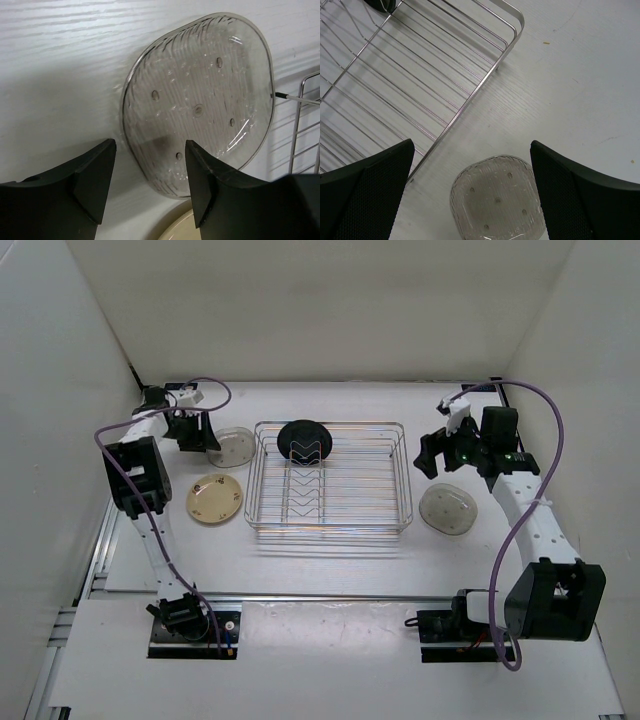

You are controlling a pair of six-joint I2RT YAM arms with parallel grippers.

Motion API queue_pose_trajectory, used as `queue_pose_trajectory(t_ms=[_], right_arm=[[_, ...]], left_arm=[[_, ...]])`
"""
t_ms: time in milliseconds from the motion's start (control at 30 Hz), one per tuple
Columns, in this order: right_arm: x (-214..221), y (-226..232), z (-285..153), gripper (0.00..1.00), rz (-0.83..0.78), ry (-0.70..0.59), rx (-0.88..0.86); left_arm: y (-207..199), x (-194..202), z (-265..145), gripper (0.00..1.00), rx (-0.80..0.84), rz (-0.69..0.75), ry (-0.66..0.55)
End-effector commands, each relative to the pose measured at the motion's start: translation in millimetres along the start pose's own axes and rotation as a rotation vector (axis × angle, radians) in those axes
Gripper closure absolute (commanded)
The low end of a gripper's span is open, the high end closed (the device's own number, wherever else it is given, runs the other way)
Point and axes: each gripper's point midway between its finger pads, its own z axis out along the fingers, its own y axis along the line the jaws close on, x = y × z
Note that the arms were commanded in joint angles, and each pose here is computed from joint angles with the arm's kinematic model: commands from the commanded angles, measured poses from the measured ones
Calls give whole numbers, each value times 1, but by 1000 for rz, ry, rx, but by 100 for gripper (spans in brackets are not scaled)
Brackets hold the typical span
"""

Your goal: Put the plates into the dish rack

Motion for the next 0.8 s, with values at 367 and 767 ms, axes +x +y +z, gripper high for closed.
queue_pose_trajectory(t_ms=[367, 767], right_arm=[[-15, 4, -13, 0, -30, -77, -18], [-13, 3, -16, 0, -21, -84, -19]], left_arm=[[-13, -9, 6, 38, -14, 36, 13], [-3, 5, 8, 80, -71, 3, 49]])
